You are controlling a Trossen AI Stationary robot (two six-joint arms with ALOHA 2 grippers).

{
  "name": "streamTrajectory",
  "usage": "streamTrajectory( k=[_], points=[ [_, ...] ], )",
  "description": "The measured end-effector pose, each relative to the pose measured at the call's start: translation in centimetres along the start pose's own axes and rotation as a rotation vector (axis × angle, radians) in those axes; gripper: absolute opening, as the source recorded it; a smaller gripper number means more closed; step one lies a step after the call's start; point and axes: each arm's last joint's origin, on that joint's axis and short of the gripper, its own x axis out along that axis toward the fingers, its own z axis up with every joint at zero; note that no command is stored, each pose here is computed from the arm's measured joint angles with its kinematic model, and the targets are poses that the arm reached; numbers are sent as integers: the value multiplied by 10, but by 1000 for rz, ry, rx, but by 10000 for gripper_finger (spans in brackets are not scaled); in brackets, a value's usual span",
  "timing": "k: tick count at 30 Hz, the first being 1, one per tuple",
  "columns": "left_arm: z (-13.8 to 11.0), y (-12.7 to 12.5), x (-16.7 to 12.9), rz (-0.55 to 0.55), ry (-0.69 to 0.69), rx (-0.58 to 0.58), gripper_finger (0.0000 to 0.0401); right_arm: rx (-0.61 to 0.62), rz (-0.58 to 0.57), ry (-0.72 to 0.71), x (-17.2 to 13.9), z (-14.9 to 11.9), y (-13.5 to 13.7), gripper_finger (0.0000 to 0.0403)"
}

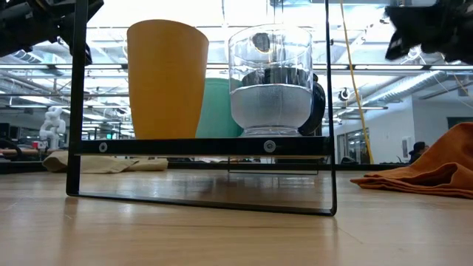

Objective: Stack small to large cups/mugs on shelf
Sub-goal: Return to Home Position

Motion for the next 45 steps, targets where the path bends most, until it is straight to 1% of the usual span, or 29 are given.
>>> streamTrajectory(
  k=[3,6,8,10,12,45],
  points=[
    [0,0,0,0,0,0,37,8,-62,82,0,-8,0,0],
    [0,0,0,0,1,0,37,101,-100,97,0,-10,1,0],
    [0,0,0,0,0,0,37,149,-158,174,-1,-17,1,0],
    [0,0,0,0,1,0,37,148,-225,281,-4,-27,1,0],
    [0,0,0,0,1,0,37,147,-233,323,-5,-31,2,0],
    [0,0,0,-1,1,-1,37,147,-230,348,-5,-33,2,0]
  ],
)
